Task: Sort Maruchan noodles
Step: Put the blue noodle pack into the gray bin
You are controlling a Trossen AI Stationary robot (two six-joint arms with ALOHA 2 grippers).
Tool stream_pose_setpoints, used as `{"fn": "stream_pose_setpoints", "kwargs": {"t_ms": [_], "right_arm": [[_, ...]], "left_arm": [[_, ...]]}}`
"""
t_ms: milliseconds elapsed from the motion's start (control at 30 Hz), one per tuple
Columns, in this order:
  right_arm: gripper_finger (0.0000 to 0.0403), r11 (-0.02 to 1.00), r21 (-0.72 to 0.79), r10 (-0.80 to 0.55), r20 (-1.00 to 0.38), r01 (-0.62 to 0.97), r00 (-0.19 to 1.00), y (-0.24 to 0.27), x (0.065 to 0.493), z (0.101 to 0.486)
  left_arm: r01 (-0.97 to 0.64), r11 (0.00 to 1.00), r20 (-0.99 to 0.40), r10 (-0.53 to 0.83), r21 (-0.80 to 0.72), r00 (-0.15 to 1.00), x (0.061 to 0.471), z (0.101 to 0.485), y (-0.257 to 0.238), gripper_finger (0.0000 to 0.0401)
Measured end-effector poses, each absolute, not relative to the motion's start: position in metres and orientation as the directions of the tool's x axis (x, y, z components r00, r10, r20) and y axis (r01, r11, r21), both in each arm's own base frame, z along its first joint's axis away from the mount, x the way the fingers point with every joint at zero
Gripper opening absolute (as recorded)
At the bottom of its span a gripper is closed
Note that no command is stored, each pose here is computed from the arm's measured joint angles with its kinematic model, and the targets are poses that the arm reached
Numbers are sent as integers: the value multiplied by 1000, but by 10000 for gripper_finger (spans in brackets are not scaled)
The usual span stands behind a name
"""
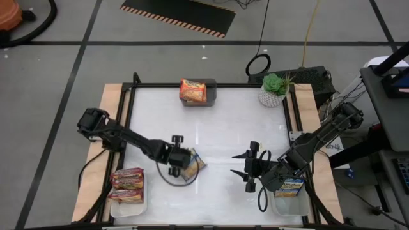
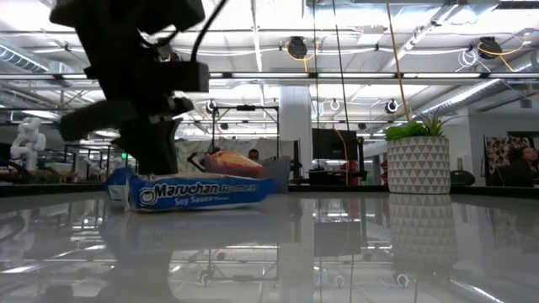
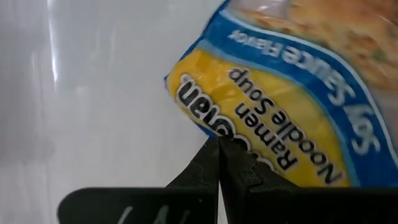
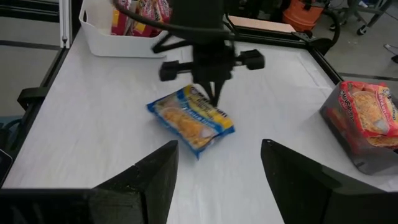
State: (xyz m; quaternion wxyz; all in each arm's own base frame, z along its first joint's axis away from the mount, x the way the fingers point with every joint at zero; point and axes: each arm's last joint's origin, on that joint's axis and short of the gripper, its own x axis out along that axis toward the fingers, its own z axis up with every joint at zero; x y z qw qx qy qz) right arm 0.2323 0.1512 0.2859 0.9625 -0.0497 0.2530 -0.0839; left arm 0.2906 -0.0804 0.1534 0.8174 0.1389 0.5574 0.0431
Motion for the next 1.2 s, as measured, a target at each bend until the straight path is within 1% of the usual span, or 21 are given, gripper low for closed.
{"fn": "stream_pose_setpoints", "kwargs": {"t_ms": [100,233,400,600,833,1000,1200], "right_arm": [[224,981,-138,-186,-479,136,858,151,232,286],[224,981,-138,-186,-479,136,858,151,232,286],[224,981,-137,-186,-479,136,858,151,232,286],[224,981,-138,-186,-479,136,858,151,232,286],[224,981,-138,-186,-479,136,858,151,232,286],[224,981,-135,-186,-479,137,858,151,232,286],[224,981,-135,-186,-479,137,858,151,232,286]], "left_arm": [[163,943,-893,206,291,401,290,156,-92,1],[176,939,-885,201,297,421,292,161,-98,1],[116,939,-862,243,325,445,297,166,-95,1],[42,948,-876,273,315,399,295,164,-86,2],[-8,949,-885,296,315,360,294,163,-78,12],[-89,931,-858,362,355,364,296,164,-70,14],[-137,910,-845,415,392,337,293,164,-66,16]]}}
